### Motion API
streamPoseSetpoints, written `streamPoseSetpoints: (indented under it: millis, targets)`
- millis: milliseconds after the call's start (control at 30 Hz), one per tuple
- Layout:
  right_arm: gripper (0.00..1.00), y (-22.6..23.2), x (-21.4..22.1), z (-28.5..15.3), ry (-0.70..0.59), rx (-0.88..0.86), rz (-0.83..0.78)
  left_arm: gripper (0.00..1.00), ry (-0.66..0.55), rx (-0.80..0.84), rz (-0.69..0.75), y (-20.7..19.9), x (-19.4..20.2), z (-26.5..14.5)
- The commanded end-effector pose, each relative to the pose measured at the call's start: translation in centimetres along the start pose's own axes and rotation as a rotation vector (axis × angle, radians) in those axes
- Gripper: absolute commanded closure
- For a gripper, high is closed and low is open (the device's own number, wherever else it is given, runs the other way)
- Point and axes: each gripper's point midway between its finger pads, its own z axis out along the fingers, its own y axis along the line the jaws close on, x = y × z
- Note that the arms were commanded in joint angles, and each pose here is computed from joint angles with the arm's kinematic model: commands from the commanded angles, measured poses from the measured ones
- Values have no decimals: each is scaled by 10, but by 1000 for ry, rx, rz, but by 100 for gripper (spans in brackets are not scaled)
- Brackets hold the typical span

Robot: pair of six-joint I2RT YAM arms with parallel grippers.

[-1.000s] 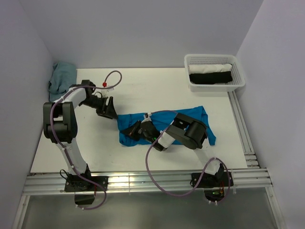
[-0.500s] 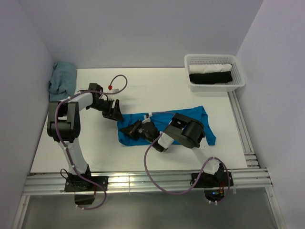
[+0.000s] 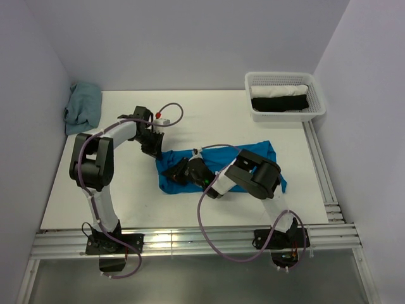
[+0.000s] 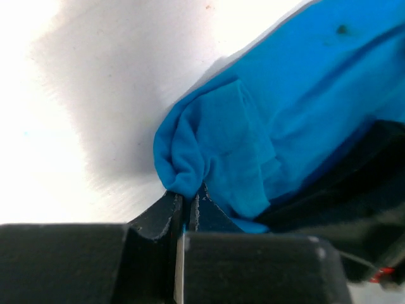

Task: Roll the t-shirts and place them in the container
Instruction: Roll the tshirt

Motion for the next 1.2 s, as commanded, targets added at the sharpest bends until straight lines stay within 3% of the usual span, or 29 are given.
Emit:
streamPoseSetpoints:
  millis: [0, 167, 267, 733, 1167]
  targets:
    - [72, 6, -4, -8, -22, 92, -143, 100, -14, -175, 95, 16, -18, -22]
    - [59, 25, -5, -11, -61, 155, -267, 100, 35, -244, 135, 19, -19, -24]
    - [59, 23, -4, -13, -68, 254, -343, 100, 66, -264, 149, 20, -18, -23]
    - [46, 52, 23, -5, -22, 311, -490, 100, 95, -283, 163, 15, -22, -19]
    - [43, 26, 30, 5, -16, 540, -640, 100, 102, -284, 169, 10, -25, -16]
